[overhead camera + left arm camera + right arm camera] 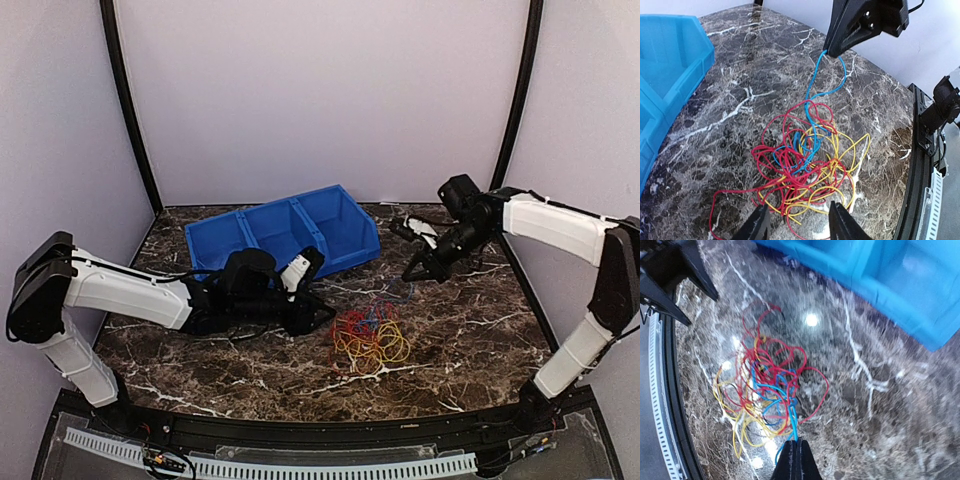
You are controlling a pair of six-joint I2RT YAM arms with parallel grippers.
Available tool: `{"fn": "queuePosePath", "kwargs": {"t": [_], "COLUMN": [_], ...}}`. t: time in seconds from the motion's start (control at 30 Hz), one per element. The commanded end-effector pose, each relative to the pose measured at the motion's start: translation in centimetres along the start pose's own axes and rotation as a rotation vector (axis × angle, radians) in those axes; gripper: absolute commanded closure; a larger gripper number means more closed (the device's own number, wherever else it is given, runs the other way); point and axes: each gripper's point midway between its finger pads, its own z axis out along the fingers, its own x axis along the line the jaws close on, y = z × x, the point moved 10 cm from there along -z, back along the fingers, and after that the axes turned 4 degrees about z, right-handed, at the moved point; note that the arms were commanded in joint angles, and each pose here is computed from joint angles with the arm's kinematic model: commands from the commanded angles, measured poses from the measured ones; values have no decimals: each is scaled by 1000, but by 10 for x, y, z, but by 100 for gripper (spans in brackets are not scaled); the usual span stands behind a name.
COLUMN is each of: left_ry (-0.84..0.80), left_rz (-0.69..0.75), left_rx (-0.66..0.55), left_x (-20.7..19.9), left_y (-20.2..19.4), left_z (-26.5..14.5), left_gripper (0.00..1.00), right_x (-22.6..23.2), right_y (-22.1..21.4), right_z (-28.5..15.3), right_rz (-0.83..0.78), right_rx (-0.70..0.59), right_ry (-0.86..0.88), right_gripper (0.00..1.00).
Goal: Untangle the cables
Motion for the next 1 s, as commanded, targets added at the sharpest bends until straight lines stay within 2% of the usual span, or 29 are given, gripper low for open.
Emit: {"fn": "queuePosePath", "kwargs": {"t": [0.0,0.17,0.37,0.7,0.77,0.83,0.87,0.9,0.93,0.97], "left_ry": [-23,-42,-159,-221,-233,-235,-233,-231,-226,-223], "left_rz": [48,134,175,153,159,165,168,171,171,172], "left_rx": [-182,-318,-454,-460,-466,-470,-472,-478,-482,-488], "left_x": [-11,-29,-45,-50,-51,-52,-52,-52,-52,-52], "left_y": [35,68,94,103,107,109,110,112,113,114], "left_z": [-15,-20,-20,18,21,22,21,20,18,15], "left_gripper": [57,54,52,52,55,67,79,84,93,99], "right_x": [42,78,93,111,112,113,112,112,110,108], "right_y": [34,55,69,81,80,78,77,75,73,71], "right_z": [-44,-59,-69,-91,-91,-91,-90,-89,-86,-82], "right_rz": [-157,-258,-308,-371,-372,-374,-375,-373,-375,-374], "right_rx": [-79,-130,-169,-230,-234,-235,-237,-238,-241,-245], "right_ry": [-27,40,109,159,164,162,160,157,146,128], "right_gripper": [100,100,100,100,100,100,100,100,100,95]}}
